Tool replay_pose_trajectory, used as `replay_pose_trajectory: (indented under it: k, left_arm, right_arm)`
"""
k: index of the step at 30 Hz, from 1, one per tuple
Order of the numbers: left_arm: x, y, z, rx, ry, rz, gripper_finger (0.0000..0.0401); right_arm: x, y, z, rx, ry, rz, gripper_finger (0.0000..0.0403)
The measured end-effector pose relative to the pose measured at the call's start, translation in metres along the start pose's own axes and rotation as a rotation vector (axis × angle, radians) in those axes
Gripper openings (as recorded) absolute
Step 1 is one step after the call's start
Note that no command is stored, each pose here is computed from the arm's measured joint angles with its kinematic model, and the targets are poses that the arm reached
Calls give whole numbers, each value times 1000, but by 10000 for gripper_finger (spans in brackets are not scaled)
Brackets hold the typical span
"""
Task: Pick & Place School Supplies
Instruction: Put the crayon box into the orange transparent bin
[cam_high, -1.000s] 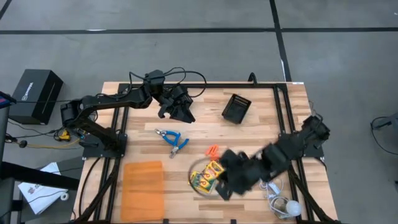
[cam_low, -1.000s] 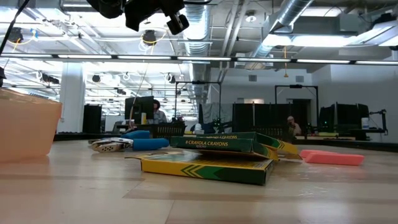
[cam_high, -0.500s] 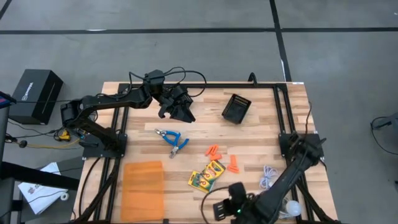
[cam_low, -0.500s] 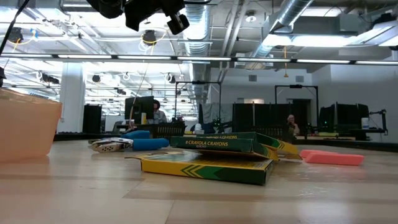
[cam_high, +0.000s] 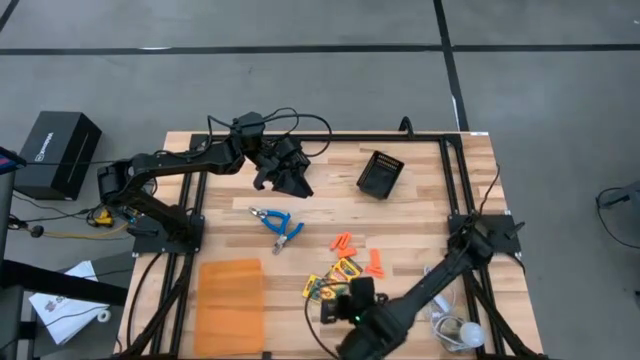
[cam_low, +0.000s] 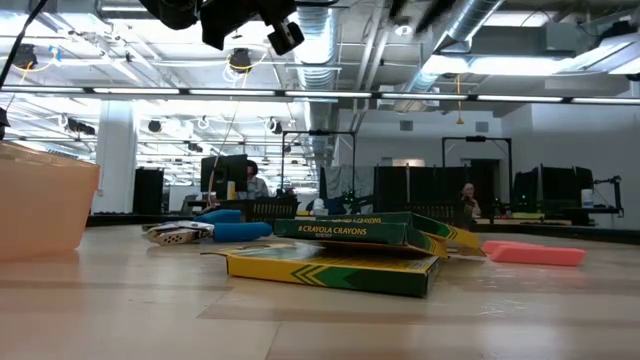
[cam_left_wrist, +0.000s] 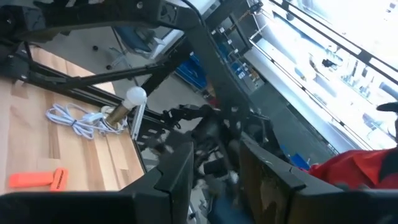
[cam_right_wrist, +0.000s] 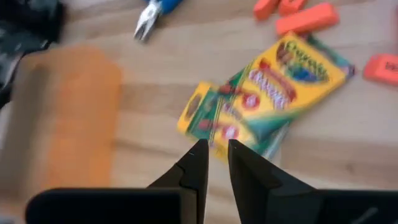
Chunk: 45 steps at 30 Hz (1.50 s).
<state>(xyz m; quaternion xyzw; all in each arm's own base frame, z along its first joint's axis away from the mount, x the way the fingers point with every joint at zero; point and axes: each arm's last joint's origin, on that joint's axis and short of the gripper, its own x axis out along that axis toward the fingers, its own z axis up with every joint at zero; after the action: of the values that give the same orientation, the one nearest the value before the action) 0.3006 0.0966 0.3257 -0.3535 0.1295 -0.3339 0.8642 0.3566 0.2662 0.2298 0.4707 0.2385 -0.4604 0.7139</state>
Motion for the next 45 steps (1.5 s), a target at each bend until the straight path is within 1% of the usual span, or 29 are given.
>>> replay_pose_trajectory:
  k: [3, 7, 12, 15, 17, 20, 21, 24, 26, 28, 32, 40, 45]
  left_arm:
    - [0, 0, 0, 4, 1, -1, 127]
    - [0, 0, 0, 5, 5, -5, 127]
    - [0, 0, 0, 6, 5, -5, 127]
    - [0, 0, 0, 3, 6, -6, 127]
    - [0, -1, 0, 0, 16, -16, 127]
    - [0, -1, -1, -18, 24, -24, 127]
    - [0, -1, -1, -19, 25, -25, 127]
    - [1, -1, -1, -19, 25, -26, 127]
    - [1, -1, -1, -18, 25, -27, 127]
    - [1, -1, -1, -15, 24, -28, 127]
    - [1, -2, -1, -14, 24, -28, 127]
    - [1, -2, 0, -22, 24, -29, 127]
    - [1, -2, -1, -25, 24, -28, 127]
  right_arm:
    - [20, 1, -1, 22, -38, -32, 55]
    - [43, 2, -4, 42, -115, -22, 55]
    - [45, 6, 5, 41, -183, 5, 55]
    - [50, 6, 12, 24, -204, -24, 55]
    - [53, 6, 16, 20, -191, -66, 55]
    - [63, -3, 15, 1, -163, -136, 56]
    - [66, -8, 13, -13, -145, -176, 57]
    - [69, -22, 11, -32, -53, -348, 63]
    - [72, -29, 8, -25, -10, -395, 69]
    - [77, -34, 1, -25, 4, -396, 76]
    - [72, -32, -3, -26, 20, -364, 98]
    - [72, -31, -5, -15, 12, -325, 172]
    - [72, -30, -7, 36, 10, -315, 206]
